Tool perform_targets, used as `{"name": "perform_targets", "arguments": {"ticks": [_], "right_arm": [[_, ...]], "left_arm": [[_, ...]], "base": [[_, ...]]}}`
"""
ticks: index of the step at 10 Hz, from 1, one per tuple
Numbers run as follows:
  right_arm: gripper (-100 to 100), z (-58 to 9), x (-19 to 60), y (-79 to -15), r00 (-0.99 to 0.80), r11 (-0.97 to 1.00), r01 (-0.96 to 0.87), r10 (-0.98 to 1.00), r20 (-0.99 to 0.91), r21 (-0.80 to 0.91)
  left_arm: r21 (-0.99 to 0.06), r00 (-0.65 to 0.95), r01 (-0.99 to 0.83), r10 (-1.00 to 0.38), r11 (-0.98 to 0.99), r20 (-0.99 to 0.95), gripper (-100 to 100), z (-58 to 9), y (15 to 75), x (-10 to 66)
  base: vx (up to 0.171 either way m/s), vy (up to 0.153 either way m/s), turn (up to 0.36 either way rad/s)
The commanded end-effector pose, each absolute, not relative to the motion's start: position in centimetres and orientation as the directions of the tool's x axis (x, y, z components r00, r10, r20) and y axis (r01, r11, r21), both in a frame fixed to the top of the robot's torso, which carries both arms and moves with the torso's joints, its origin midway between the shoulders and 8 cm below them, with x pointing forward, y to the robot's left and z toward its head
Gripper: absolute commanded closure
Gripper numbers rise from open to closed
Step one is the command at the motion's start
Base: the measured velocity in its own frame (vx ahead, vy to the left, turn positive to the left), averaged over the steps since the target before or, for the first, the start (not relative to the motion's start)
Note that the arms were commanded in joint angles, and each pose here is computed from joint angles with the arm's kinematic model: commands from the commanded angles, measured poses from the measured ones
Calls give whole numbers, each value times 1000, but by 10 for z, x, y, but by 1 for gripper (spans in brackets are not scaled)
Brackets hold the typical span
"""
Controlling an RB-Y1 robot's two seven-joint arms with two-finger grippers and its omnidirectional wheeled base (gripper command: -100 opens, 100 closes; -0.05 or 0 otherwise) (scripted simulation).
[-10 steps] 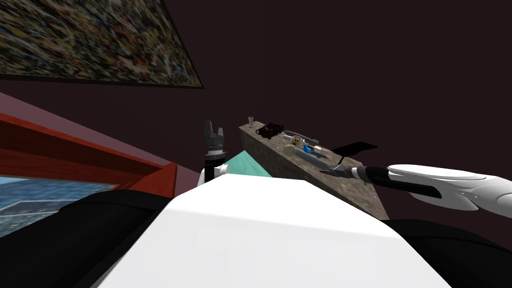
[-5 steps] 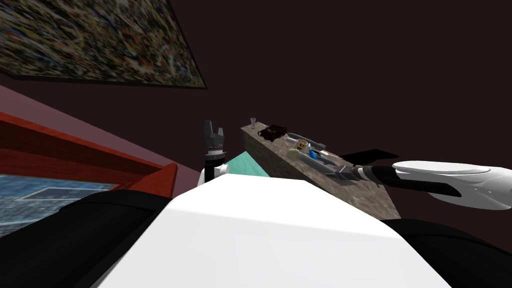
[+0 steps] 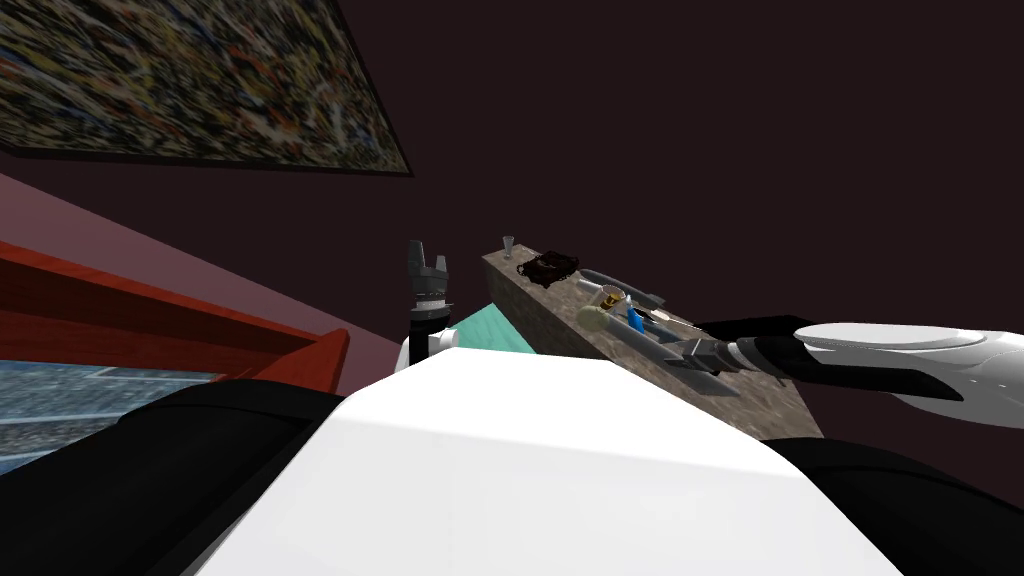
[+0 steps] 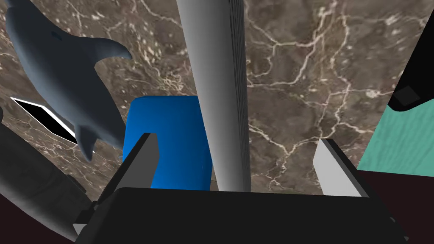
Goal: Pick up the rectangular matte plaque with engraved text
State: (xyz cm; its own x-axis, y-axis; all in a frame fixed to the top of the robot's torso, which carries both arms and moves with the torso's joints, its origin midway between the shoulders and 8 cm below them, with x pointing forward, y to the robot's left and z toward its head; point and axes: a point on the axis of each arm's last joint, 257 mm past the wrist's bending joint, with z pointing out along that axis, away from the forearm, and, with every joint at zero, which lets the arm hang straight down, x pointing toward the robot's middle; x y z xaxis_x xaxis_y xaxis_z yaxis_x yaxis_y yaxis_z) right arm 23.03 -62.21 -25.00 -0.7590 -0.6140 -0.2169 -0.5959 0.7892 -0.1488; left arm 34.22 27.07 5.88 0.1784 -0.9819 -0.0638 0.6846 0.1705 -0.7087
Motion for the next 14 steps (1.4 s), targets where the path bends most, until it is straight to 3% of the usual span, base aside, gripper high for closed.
{"name": "perform_targets", "arguments": {"ticks": [1, 5, 6, 7, 14], "right_arm": [[-100, -261, 201, -622, -748, 763, -638, -646, -149, -107], [-100, -262, 191, -624, -747, 757, -647, -653, -127, -91], [0, -262, 190, -624, -746, 756, -649, -654, -125, -86], [-100, -265, 184, -629, -765, 775, -626, -632, -126, -87], [-100, -282, 140, -660, -878, 887, -454, -461, -127, -87]], "left_arm": [[-709, 178, 685, -982, 170, -64, 0, 59, 271, 342], [-709, 178, 685, -982, 170, -64, 0, 59, 271, 342], [-709, 179, 685, -982, 171, -64, 0, 59, 271, 342], [-709, 178, 685, -982, 170, -64, 0, 59, 271, 342], [-709, 178, 685, -982, 170, -64, 0, 59, 271, 342]], "base": [[131, -57, 177], [59, -22, 41], [5, -2, -4], [-42, -8, 222], [-134, -7, 313]]}}
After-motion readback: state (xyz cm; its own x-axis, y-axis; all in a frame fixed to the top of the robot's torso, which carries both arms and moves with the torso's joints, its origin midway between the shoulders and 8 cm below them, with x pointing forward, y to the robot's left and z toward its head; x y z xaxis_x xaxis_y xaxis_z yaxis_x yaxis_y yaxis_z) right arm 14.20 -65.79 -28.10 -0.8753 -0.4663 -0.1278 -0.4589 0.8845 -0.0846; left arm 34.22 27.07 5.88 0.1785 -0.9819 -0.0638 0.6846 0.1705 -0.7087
